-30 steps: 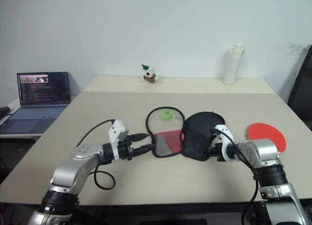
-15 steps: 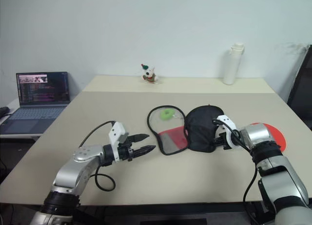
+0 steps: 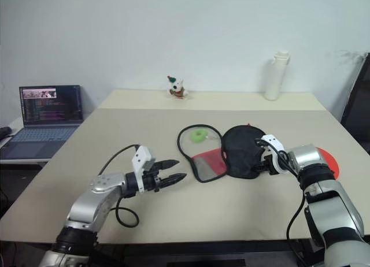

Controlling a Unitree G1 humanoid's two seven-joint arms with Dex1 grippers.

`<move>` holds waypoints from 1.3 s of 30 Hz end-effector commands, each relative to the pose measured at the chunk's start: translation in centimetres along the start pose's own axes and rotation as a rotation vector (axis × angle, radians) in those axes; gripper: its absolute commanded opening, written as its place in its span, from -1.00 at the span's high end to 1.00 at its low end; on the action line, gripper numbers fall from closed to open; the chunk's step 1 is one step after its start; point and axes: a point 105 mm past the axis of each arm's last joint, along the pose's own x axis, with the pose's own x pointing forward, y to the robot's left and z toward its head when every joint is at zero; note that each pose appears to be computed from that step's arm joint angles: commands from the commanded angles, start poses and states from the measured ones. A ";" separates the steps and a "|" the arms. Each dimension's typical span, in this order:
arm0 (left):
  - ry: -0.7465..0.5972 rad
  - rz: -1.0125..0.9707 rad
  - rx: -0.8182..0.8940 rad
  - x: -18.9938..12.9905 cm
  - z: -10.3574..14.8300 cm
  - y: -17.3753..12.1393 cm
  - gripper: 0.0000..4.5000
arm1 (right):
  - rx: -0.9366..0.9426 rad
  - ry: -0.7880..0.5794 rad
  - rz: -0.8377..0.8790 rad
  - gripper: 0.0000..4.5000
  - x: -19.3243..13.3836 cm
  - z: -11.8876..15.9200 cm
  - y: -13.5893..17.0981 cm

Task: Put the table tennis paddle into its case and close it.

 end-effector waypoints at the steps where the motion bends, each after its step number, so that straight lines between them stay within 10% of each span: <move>1: -0.070 -0.029 0.055 0.5 2.4 -0.1 -0.41 | -0.039 -0.083 -0.054 -0.47 -2.4 1.4 -0.9; 3: -0.099 -0.045 0.064 0.8 3.3 -0.3 -0.41 | -0.065 -0.128 -0.076 -0.78 -3.7 1.8 -1.1; 11: -0.159 -0.109 0.094 0.9 6.1 -0.8 -0.41 | 0.039 -0.343 -0.219 -0.99 -8.2 1.2 -1.2; 21: -0.163 -0.156 0.123 1.7 7.4 -1.2 -0.41 | 0.348 -0.416 -0.734 -0.99 -11.4 -4.5 -5.0; 39: -0.144 -0.145 0.126 1.3 7.0 -1.1 -0.41 | 0.425 -0.299 -0.894 -0.99 -9.7 -9.6 -5.8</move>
